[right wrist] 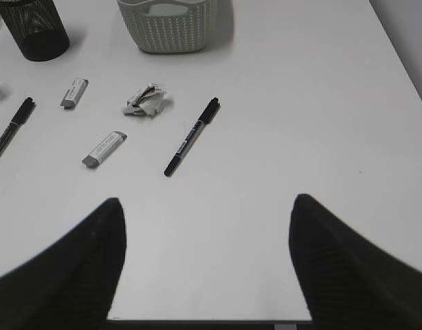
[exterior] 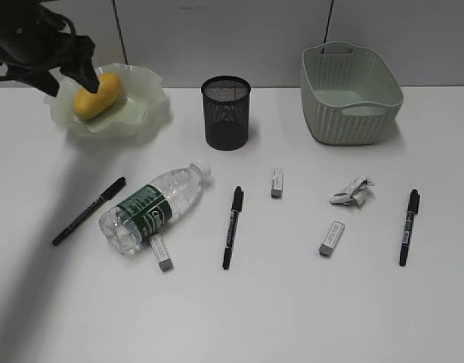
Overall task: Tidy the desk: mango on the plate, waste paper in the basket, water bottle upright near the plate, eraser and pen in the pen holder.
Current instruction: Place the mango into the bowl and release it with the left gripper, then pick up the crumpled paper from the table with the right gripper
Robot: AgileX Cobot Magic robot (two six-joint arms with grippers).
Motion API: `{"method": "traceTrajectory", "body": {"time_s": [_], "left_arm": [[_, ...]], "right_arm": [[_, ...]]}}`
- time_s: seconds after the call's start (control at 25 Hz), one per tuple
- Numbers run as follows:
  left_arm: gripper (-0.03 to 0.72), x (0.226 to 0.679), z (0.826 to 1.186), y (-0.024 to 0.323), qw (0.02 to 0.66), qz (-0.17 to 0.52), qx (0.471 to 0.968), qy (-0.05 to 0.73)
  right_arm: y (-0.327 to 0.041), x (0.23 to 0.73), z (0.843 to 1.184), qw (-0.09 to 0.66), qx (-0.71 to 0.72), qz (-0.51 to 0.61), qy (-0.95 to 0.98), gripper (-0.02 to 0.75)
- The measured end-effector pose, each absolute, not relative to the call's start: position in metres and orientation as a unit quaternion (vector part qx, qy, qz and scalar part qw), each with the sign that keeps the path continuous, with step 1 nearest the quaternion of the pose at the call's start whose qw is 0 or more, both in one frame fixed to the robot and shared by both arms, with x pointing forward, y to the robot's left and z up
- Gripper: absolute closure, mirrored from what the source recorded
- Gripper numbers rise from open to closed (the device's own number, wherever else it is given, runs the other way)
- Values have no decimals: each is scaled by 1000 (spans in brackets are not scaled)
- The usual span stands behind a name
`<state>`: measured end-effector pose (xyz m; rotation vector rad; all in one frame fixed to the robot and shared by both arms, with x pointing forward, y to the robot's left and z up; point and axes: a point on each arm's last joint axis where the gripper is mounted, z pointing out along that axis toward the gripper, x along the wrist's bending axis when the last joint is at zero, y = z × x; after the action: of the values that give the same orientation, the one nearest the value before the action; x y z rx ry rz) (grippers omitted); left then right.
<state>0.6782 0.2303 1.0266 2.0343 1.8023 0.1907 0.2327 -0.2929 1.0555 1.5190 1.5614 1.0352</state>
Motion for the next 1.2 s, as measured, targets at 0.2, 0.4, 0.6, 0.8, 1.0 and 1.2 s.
{"method": "traceTrajectory", "body": {"time_s": [0.2, 0.4, 0.6, 0.8, 1.0, 1.2], "left_arm": [[125, 652, 1048, 233, 154, 18, 749, 644], [128, 633, 1075, 235, 170, 32, 749, 640], [139, 591, 1096, 240, 173, 40, 750, 637], [181, 529, 1098, 250, 172, 54, 750, 637], [199, 463, 1106, 260, 262, 142, 722, 624], [200, 396, 1095, 270, 322, 199, 698, 608]], "right_arm": [[-293, 233, 1055, 357, 588, 401, 605, 156], [-293, 233, 1055, 357, 588, 401, 605, 156], [-293, 233, 1055, 357, 588, 401, 605, 156], [-293, 233, 1055, 357, 588, 401, 605, 156], [-293, 233, 1055, 357, 588, 401, 605, 156], [-293, 233, 1055, 357, 588, 401, 605, 156]]}}
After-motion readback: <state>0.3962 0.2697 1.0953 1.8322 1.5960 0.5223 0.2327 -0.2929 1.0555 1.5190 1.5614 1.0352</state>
